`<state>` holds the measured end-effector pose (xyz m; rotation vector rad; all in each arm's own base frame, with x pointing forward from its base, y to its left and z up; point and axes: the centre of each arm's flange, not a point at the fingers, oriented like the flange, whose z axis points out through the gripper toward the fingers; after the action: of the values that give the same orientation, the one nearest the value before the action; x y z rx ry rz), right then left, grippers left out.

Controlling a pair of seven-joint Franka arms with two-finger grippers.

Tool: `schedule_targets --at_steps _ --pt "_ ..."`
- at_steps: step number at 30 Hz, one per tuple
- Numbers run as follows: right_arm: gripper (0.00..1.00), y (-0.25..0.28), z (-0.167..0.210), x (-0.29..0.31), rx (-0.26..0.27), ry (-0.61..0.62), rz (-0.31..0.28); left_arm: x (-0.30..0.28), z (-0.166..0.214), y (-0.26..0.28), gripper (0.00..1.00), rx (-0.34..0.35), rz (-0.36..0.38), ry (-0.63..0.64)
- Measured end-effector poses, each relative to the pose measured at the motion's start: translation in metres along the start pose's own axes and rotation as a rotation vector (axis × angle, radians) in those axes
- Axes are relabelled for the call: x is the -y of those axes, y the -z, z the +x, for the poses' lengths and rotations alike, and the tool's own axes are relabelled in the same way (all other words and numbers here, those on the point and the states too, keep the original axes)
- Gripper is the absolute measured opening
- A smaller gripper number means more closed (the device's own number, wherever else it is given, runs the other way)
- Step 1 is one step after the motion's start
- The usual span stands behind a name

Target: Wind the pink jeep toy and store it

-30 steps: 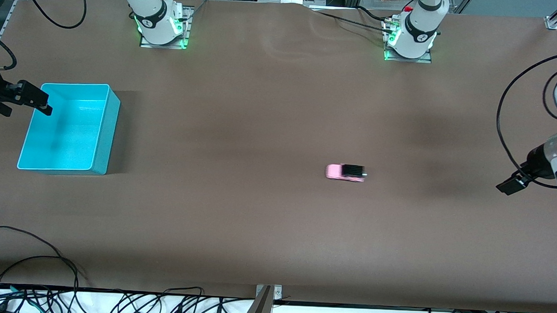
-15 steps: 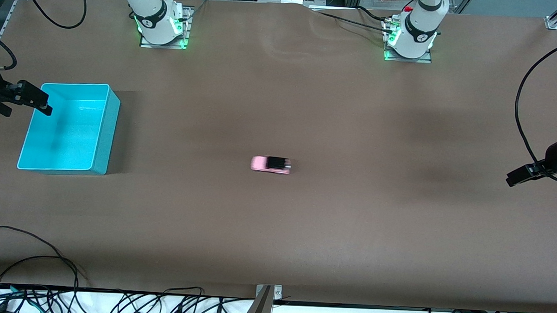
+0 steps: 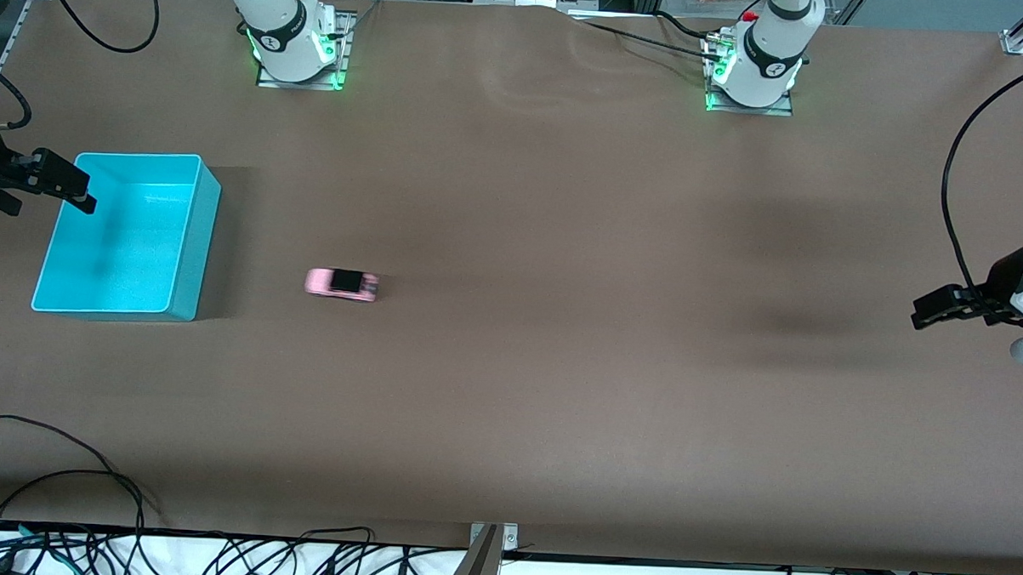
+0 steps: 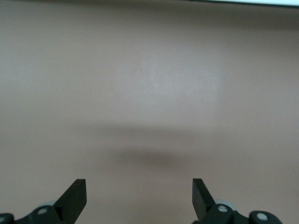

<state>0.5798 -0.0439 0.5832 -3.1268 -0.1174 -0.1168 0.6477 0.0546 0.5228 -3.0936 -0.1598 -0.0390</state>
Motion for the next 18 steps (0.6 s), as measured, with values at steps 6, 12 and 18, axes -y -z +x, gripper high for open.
schedule_targets --at_steps 6,12,18 --pt "1.0 0.0 0.0 0.0 0.0 0.0 0.0 0.0005 -0.003 0.0005 1.0 0.018 0.0 -0.005" --pt "1.0 -0.0001 0.0 0.0 0.0 0.0 0.0 0.0006 -0.0039 0.002 1.0 0.019 0.0 -0.005" --pt "1.0 -0.0002 0.0001 0.0003 0.0 0.001 0.0 0.0013 -0.0058 0.0061 1.0 0.018 0.001 -0.004"
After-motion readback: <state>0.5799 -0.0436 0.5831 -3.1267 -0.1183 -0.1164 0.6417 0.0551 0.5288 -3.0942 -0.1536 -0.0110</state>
